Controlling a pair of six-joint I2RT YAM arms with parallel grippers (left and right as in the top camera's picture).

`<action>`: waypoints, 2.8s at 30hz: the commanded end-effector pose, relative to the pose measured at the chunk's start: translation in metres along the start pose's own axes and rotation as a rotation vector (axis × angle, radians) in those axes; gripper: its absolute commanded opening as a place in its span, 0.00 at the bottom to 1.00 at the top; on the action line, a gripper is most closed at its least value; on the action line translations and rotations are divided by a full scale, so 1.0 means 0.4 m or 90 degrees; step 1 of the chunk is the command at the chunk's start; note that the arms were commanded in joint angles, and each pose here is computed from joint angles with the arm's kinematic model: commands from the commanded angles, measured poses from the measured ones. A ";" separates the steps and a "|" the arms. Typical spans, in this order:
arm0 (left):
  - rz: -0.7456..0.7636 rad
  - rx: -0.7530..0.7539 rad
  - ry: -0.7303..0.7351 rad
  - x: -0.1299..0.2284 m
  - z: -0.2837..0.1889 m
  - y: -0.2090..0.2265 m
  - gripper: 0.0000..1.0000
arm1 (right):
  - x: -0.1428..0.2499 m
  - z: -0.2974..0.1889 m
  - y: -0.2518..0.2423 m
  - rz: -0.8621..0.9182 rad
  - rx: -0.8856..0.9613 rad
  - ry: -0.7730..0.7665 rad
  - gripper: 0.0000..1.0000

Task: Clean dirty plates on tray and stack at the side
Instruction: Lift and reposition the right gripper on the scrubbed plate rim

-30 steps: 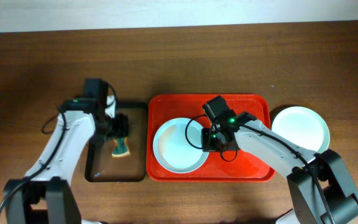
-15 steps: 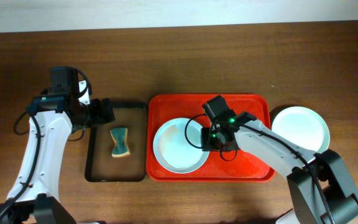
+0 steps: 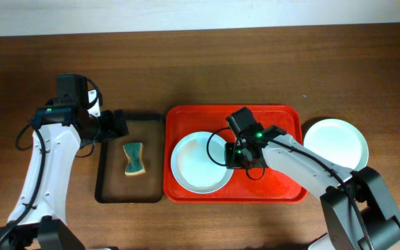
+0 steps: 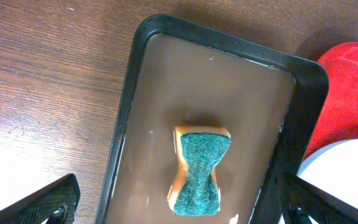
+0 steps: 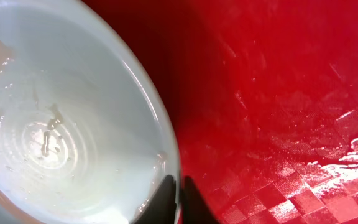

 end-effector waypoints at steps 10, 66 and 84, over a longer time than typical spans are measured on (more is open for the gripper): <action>-0.004 -0.001 -0.011 -0.004 -0.013 0.002 0.99 | -0.127 -0.156 -0.035 0.063 -0.034 -0.001 0.04; -0.004 -0.001 -0.011 -0.004 -0.013 0.002 0.99 | -0.096 0.027 -0.067 0.022 0.052 -0.185 0.26; -0.004 -0.001 -0.011 -0.004 -0.013 0.002 0.99 | -0.136 -0.155 0.025 0.016 -0.017 -0.100 0.04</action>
Point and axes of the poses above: each gripper's point midway between its finger pads, its own z axis out along the fingers, its own y axis along the line the jaws close on, x = y × z, the point moved 8 cm from there along -z, back along the fingers, and after that the axes turned 1 degree about z, right-handed, at the moved point
